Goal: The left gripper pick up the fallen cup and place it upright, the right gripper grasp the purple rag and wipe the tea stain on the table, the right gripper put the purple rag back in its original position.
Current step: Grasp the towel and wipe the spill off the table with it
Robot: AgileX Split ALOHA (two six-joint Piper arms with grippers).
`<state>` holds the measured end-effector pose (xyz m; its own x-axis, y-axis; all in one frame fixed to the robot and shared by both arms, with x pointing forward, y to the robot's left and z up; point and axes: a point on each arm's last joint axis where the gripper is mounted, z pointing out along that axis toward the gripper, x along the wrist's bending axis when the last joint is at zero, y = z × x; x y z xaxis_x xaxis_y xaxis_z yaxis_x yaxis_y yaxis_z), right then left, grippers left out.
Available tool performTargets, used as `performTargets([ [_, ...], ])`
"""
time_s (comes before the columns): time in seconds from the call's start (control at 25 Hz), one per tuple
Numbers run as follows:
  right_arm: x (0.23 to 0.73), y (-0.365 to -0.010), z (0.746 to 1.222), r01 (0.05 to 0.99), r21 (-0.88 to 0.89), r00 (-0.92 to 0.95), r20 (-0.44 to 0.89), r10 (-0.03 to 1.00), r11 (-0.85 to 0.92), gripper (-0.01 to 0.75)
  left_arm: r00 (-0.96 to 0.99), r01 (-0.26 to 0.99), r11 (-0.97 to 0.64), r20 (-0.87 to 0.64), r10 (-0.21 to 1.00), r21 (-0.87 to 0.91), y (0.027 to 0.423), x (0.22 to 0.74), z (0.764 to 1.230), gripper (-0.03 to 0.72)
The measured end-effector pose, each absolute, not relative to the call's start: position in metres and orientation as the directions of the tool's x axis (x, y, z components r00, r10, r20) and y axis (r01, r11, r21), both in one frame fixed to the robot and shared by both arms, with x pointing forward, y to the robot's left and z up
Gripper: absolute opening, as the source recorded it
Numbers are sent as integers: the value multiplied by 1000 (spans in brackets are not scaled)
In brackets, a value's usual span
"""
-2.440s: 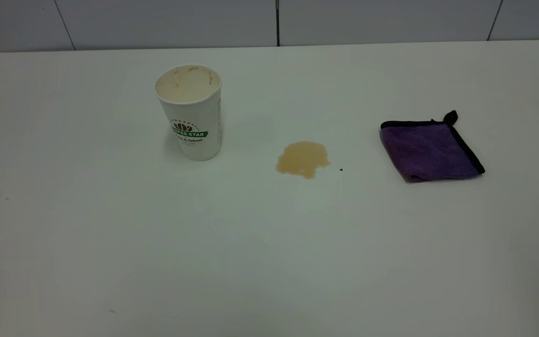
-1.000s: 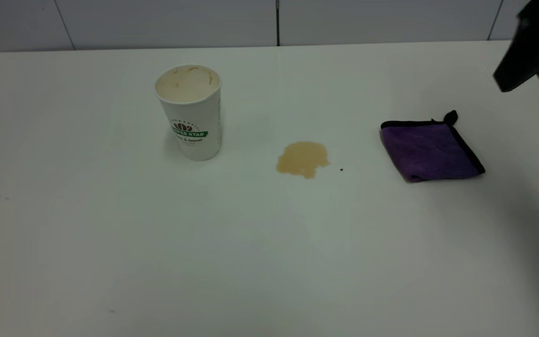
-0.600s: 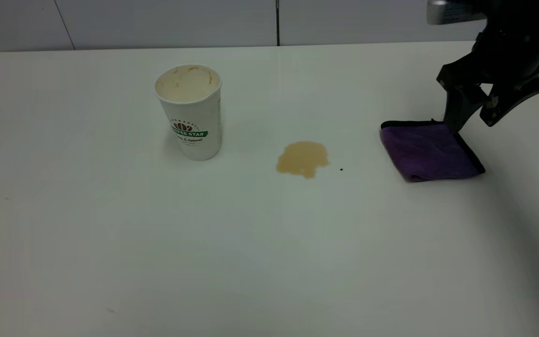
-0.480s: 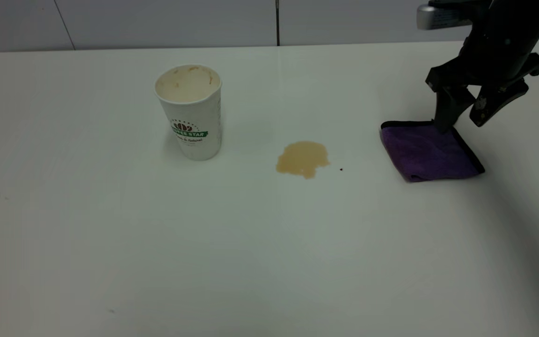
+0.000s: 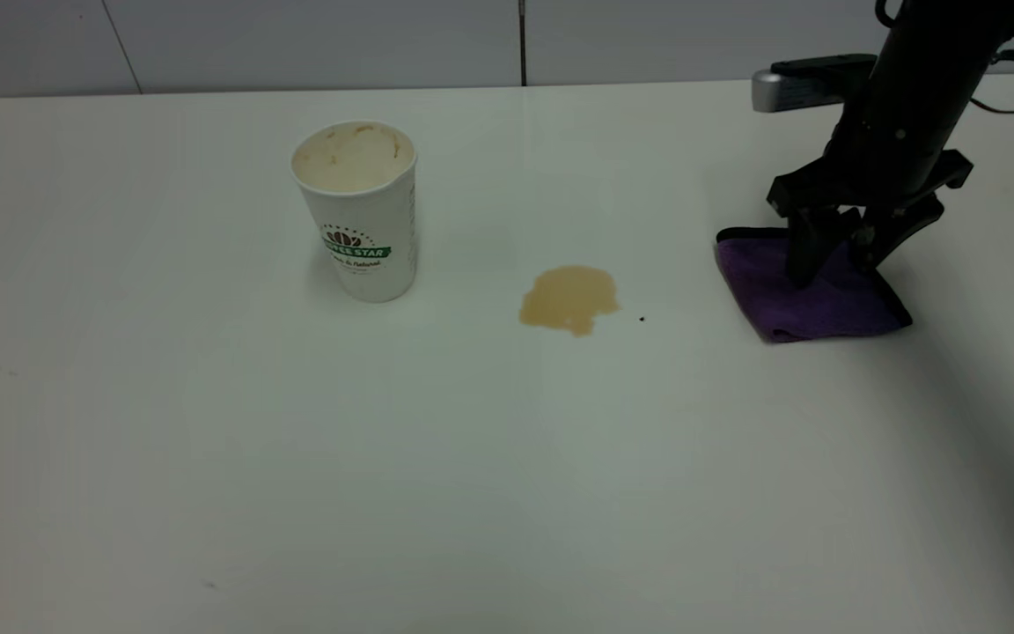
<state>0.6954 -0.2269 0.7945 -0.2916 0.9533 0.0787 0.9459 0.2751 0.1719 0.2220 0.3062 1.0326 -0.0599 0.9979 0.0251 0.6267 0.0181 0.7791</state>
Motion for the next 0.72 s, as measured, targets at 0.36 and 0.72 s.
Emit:
performTargets([
  [0.36,698,-225,776,948,183,-277,76,958,260,541,-60,628,18,25,998,778,306,222,1033,435],
  [0.72,695,-196,775,925,207,-343,85,936,320,33,-61,627,20,24,998,778,306,222,1033,435],
])
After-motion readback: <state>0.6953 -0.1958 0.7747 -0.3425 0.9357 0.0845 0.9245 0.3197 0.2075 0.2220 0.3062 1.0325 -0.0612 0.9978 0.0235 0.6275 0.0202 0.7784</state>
